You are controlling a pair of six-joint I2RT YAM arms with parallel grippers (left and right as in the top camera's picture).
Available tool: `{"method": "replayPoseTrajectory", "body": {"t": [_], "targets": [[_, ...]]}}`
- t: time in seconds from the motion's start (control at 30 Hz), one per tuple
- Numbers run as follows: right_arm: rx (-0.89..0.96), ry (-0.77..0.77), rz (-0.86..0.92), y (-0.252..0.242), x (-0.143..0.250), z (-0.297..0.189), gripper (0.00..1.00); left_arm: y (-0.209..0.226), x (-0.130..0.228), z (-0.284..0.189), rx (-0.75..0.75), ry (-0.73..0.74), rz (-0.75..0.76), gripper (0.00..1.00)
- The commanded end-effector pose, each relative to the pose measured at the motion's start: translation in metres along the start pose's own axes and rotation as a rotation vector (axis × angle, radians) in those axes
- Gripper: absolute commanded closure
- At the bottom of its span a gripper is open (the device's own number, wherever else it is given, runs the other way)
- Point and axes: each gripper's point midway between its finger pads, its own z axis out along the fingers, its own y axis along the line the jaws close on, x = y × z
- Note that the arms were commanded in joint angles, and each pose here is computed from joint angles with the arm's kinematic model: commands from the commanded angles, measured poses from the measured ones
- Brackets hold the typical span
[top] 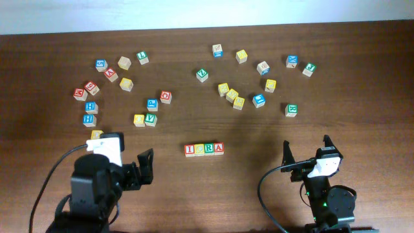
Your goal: Spell out ICRA
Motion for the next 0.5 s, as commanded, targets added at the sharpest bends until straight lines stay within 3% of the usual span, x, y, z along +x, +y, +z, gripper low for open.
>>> {"method": "replayPoseTrajectory", "body": {"t": [0.0,0.2,0.47], "targets": [[0.006,-0.001,-0.001,-0.001,0.002,0.0,0.01,0.007,0.005,-0.005,0.001,-0.035,0.018,0.01],[0.006,-0.001,-0.001,-0.001,0.002,0.0,0.02,0.039,0.034,-0.002,-0.089,-0.077,-0.053,0.01],[0.006,-0.001,-0.001,-0.001,0.002,0.0,0.02,0.041,0.06,0.012,-0.063,-0.038,-0.085,0.01]]}}
